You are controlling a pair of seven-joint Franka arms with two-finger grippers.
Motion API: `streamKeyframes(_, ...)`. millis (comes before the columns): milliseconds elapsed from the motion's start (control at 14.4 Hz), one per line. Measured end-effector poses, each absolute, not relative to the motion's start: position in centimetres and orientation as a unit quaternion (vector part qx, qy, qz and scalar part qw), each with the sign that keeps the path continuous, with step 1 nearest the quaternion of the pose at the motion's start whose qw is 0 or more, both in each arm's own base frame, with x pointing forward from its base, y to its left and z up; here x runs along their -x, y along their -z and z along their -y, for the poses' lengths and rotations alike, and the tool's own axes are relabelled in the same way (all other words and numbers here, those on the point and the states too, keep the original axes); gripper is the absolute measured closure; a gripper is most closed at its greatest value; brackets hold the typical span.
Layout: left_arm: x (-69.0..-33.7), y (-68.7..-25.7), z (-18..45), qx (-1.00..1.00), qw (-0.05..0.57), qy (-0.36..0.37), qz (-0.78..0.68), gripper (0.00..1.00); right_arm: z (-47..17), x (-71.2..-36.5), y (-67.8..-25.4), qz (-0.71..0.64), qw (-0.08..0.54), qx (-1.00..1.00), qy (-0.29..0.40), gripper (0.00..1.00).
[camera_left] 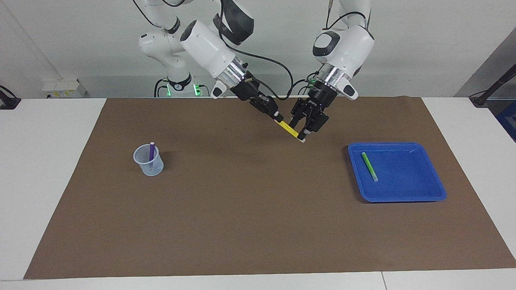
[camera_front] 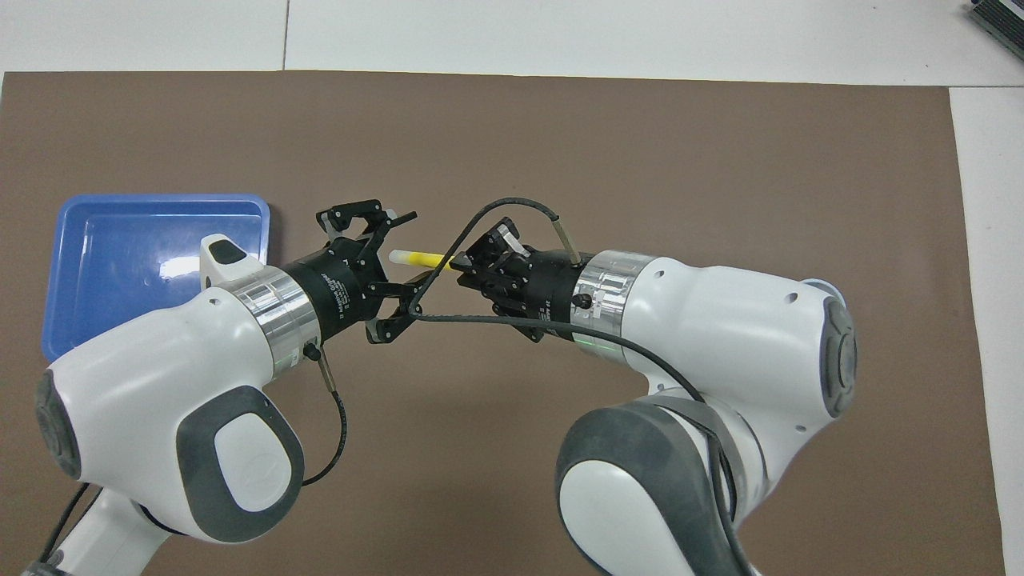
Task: Right arm passes pens to left for tray arrangement
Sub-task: 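Close the left gripper on the yellow pen and open the right gripper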
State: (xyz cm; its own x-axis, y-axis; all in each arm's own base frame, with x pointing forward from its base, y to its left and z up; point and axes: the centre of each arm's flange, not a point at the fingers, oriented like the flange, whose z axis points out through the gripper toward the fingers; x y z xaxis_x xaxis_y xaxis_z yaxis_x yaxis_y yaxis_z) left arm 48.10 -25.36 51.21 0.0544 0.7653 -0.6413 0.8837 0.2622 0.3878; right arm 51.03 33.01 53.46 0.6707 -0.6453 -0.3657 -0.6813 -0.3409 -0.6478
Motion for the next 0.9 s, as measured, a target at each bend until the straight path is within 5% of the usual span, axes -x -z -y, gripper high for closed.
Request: streamKeyframes(905, -47.56, -51.18, 26.14, -0.598, 0.412, 0.067, -0.684, 0.20, -33.01, -51.03, -53.46, -0.405, 0.407, 0.818, -0.022, 0.82)
